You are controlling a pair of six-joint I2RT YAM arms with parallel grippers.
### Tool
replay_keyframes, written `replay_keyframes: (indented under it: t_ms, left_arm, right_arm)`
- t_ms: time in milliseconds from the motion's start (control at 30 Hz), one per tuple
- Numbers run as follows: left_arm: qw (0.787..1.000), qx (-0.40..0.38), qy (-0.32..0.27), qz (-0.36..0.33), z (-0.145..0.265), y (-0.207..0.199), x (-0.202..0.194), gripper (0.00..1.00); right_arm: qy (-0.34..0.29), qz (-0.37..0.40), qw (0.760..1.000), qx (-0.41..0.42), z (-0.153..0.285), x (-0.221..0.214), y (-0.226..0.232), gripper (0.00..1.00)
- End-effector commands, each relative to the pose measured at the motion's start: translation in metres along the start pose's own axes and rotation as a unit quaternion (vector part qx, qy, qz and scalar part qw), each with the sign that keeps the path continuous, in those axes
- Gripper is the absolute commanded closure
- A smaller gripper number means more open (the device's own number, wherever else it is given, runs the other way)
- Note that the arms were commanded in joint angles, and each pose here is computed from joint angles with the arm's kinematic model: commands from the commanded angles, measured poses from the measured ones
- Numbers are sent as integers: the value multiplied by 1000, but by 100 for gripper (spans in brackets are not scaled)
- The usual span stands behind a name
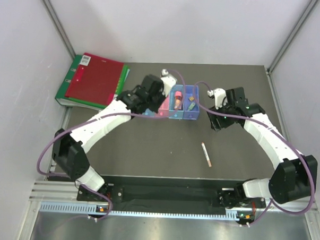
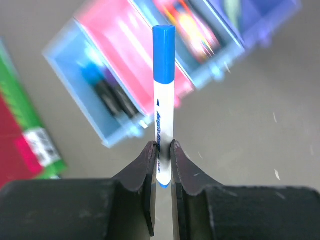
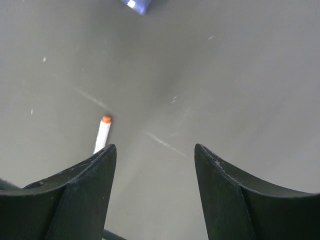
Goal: Sort the stationery into containers
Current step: Place the pen in the storage box.
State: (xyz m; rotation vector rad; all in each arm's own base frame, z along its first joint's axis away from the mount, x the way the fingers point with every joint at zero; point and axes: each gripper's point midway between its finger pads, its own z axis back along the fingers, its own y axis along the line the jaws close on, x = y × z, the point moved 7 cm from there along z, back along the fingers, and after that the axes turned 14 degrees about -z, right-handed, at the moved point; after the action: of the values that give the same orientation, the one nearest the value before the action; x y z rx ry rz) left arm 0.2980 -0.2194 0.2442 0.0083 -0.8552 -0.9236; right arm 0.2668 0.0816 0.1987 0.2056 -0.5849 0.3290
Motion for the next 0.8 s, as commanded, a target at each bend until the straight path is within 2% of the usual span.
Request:
replay_keyframes:
  t_ms: [0, 133, 400, 767]
  left_arm:
    - [996, 63, -61, 33, 1, 49, 29, 100]
    - [995, 64, -42, 68, -36, 60, 19, 100]
    - [993, 47, -8, 110, -98, 64, 2, 100]
    - [991, 54, -22, 121, -118, 78, 21, 100]
  right_arm:
    - [24, 22, 998, 48, -6, -18, 19, 36]
    - [52, 79, 993, 68, -18, -35, 41, 37]
    - [95, 103, 987, 82, -42, -49, 53, 38]
    - [122, 112, 983, 80, -70, -54, 59, 40]
